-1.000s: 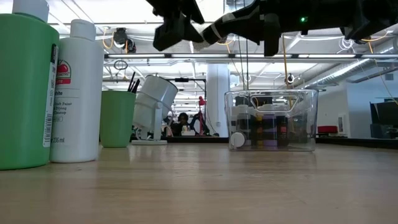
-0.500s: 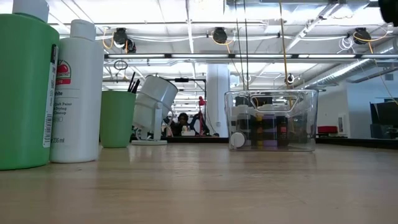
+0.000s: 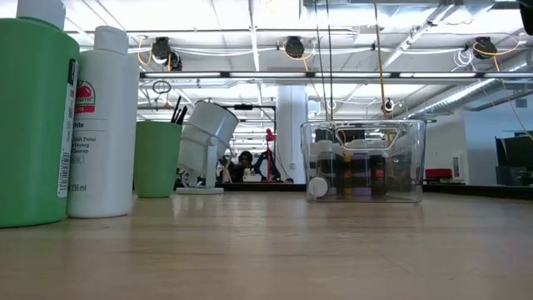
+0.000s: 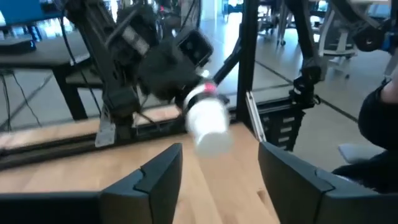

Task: Pick & Place Paint Supplies
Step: Put the white paint bottle into the transparent bin

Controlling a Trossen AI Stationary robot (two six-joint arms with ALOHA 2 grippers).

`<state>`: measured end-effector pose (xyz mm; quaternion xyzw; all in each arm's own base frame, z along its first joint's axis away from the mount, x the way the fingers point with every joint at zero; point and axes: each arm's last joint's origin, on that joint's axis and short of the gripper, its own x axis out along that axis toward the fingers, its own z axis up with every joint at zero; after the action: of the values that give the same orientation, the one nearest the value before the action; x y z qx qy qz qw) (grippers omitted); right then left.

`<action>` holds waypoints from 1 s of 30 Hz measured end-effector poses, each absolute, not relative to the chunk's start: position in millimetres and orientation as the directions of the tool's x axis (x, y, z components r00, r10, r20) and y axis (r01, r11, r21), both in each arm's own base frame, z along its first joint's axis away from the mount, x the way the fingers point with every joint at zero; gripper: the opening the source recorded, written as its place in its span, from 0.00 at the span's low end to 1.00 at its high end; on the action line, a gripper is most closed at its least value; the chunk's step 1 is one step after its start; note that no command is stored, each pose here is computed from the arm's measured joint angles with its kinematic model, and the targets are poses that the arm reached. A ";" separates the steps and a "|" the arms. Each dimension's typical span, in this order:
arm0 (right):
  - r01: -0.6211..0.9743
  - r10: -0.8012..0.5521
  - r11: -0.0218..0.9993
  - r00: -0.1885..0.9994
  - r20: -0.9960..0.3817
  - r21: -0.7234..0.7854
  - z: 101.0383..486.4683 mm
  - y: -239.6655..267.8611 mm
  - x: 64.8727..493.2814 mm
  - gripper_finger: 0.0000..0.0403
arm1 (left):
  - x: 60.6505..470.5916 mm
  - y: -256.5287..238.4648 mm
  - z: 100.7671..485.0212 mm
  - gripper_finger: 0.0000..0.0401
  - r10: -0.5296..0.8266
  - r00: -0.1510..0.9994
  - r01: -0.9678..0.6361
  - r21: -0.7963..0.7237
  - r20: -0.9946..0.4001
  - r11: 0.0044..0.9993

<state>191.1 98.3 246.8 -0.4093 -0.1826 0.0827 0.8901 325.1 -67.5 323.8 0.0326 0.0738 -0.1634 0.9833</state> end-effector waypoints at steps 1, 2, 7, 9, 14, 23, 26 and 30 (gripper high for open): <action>0.001 0.303 0.639 0.919 0.253 -0.769 246.4 98.6 191.1 0.31 | 327.1 -66.8 321.2 0.55 -0.314 0.935 0.323 0.032 -0.163 0.946; -0.006 0.317 0.626 0.916 0.247 -0.780 245.9 99.0 191.1 0.31 | 330.1 -67.2 318.6 0.58 -0.314 0.936 0.322 0.025 -0.161 0.946; -0.015 0.335 0.587 0.915 0.226 -0.810 243.8 100.1 191.2 0.31 | 340.0 -68.1 310.8 0.76 -0.319 0.938 0.323 0.009 -0.139 0.946; -0.010 0.331 0.572 0.918 0.220 -0.820 243.2 100.1 191.3 0.31 | 342.8 -65.6 309.2 0.83 -0.310 0.941 0.310 -0.024 -0.133 0.950; 0.004 0.337 0.525 0.918 0.212 -0.851 242.4 100.3 191.5 0.31 | 357.9 -57.7 295.7 0.92 -0.269 0.956 0.254 -0.125 -0.117 0.959; 0.013 0.308 0.498 0.932 0.191 -0.867 240.5 99.7 191.9 0.31 | 365.1 -54.6 289.3 0.86 -0.290 0.952 0.274 -0.151 -0.096 0.950; 0.021 0.293 0.481 0.938 0.183 -0.877 239.8 99.4 192.2 0.31 | 364.9 -54.8 288.9 0.84 -0.329 0.939 0.312 -0.157 -0.099 0.937; 0.028 0.261 0.482 0.950 0.174 -0.876 239.1 97.8 193.4 0.31 | 365.0 -55.8 290.2 0.85 -0.338 0.937 0.322 -0.161 -0.086 0.933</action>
<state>193.4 97.8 239.1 -0.5043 -0.1433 0.0685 0.8488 365.0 -55.8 290.2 -0.0726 0.0562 -0.1681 0.9815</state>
